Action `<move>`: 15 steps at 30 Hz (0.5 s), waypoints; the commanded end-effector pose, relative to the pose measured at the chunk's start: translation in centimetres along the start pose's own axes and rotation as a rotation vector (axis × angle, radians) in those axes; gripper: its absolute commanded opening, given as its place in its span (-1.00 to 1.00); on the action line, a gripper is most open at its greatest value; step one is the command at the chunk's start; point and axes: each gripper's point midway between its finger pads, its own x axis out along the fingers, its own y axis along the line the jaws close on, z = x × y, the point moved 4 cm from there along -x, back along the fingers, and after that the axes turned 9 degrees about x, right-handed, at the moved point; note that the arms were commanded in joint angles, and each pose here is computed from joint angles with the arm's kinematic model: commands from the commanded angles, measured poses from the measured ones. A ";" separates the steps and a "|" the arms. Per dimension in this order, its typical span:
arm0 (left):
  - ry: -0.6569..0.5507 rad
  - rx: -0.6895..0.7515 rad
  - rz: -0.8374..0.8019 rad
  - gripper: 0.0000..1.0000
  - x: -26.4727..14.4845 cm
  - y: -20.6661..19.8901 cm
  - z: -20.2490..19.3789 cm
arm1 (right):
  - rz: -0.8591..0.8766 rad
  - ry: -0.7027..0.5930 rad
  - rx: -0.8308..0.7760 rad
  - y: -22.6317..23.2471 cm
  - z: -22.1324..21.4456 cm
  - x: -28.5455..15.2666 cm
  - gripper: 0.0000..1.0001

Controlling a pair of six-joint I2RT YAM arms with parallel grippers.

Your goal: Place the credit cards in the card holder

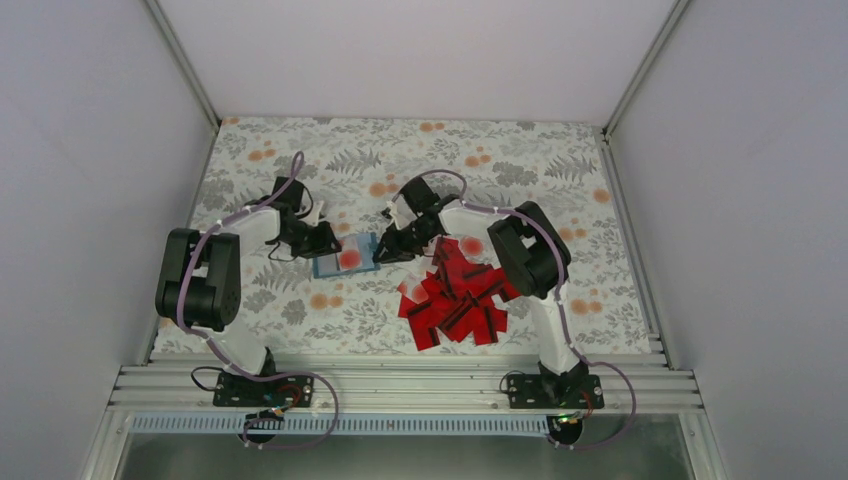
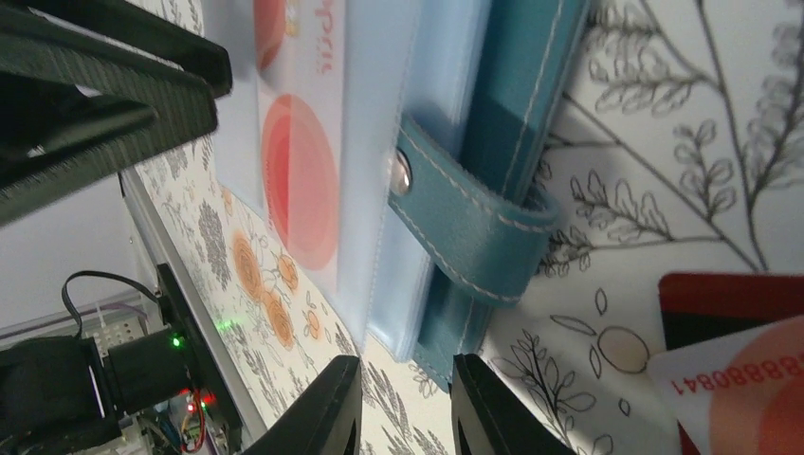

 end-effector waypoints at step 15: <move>0.020 -0.001 0.006 -0.53 1.8 0.3 -0.2 | -0.036 -0.101 0.003 1.6 4.2 -0.4 -0.63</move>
